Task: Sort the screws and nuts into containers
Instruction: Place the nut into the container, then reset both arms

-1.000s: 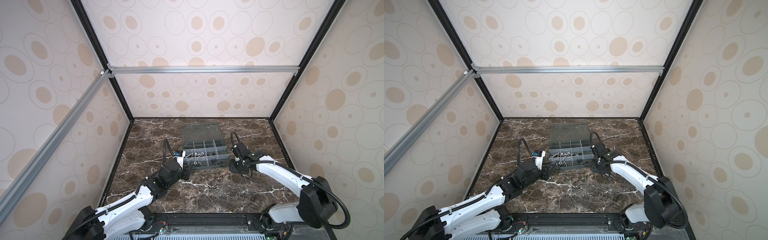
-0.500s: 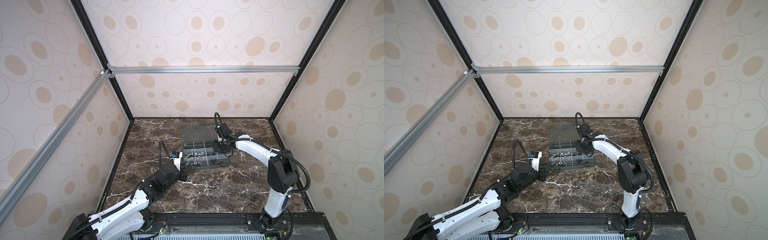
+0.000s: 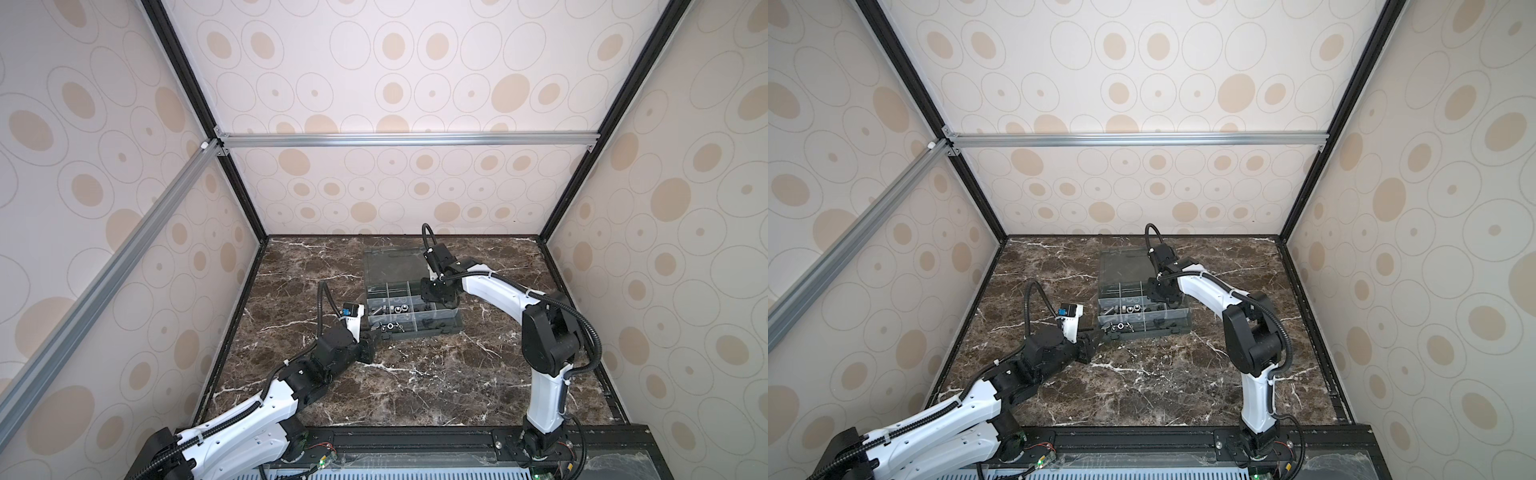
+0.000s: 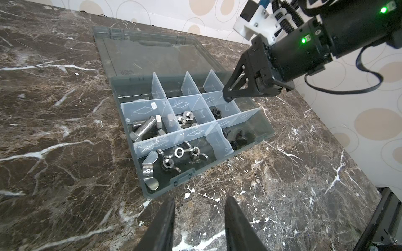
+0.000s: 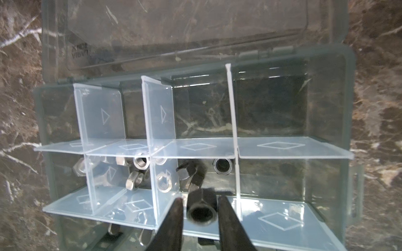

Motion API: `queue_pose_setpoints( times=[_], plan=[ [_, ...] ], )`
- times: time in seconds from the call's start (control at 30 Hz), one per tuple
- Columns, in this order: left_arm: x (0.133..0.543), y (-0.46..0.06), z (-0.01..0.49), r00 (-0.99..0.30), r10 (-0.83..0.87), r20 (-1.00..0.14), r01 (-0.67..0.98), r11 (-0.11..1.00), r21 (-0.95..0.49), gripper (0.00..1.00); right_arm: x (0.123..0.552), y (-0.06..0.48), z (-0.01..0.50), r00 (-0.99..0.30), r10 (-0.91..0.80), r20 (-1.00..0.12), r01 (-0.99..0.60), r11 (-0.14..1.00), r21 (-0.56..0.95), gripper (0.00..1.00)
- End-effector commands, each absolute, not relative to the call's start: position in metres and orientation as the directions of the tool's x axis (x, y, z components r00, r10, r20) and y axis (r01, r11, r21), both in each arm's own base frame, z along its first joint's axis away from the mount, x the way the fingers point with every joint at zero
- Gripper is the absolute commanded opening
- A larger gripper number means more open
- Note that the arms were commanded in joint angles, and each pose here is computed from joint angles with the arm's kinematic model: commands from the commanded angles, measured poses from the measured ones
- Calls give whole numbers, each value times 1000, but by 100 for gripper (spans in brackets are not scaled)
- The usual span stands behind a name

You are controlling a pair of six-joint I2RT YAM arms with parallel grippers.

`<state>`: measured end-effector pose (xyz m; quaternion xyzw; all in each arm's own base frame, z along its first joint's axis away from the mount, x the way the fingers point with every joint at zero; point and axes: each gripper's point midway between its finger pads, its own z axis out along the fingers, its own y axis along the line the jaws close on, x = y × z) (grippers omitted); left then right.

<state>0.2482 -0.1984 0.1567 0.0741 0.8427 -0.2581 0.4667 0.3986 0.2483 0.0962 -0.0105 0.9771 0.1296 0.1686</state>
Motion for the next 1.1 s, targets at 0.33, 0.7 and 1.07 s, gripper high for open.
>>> queue_pose_setpoints(
  times=[0.33, 0.7, 1.07],
  plan=[
    [256, -188, 168, -516, -161, -841, 318, 876, -363, 38, 392, 244, 115, -935, 3, -354, -83, 970, 228, 45],
    [273, -144, 193, -348, -140, -927, 164, 964, -207, 57, 383, 191, 160, -832, -63, -552, -107, 993, 47, 49],
    [272, -10, 240, 101, 17, -995, -389, 921, -24, 97, 355, 82, 217, -486, -31, -873, 50, 997, -63, 63]
  ],
)
